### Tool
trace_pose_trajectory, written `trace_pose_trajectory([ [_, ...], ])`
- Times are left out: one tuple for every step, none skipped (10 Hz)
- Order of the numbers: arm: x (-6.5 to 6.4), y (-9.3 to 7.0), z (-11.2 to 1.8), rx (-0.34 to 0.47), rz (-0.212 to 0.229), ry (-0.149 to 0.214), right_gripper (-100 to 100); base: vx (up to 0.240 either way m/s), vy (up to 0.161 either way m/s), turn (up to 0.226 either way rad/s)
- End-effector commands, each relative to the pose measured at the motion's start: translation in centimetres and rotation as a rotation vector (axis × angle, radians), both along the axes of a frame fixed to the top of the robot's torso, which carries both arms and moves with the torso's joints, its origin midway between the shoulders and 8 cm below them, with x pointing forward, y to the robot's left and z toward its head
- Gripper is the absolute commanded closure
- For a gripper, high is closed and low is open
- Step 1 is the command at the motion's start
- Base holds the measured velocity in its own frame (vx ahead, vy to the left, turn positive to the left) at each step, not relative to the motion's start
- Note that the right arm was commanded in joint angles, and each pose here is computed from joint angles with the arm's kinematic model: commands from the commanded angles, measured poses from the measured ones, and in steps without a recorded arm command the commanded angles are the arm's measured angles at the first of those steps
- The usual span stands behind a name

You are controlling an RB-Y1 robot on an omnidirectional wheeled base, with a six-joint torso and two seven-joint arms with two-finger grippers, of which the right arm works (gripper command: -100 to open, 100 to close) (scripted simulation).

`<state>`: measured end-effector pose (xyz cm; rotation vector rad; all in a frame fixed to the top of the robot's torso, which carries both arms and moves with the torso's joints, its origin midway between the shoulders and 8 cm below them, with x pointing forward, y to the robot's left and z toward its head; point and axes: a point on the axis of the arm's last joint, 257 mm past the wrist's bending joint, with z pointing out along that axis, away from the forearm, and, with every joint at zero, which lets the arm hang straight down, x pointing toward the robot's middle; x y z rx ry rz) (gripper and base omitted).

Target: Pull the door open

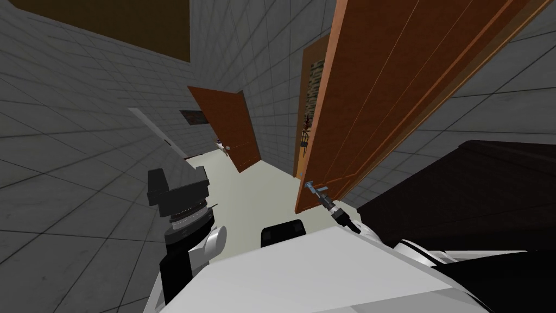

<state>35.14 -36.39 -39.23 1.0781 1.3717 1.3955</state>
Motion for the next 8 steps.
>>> trace_pose_trajectory([
  [-1.7,-0.3,-0.1,0.0,0.014,0.001,100,-0.037,-0.029,0.049],
  [-2.6,-0.4,-0.1,-0.001,0.023,0.001,100,-0.055,-0.046,0.042],
  [-3.5,-0.6,-0.1,-0.002,0.031,0.002,100,-0.073,-0.039,0.04],
  [-4.4,-0.8,-0.1,-0.003,0.039,0.003,100,-0.076,-0.04,0.012],
  [-5.2,-0.9,-0.1,-0.004,0.046,0.005,100,-0.091,-0.042,-0.004],
  [-5.2,-0.9,-0.1,-0.004,0.046,0.005,100,-0.068,-0.027,-0.006],
  [-6.0,-1.0,-0.1,-0.005,0.052,0.007,100,-0.061,-0.028,-0.001],
  [-6.6,-1.2,-0.1,-0.005,0.058,0.009,100,-0.077,-0.039,0.004],
])
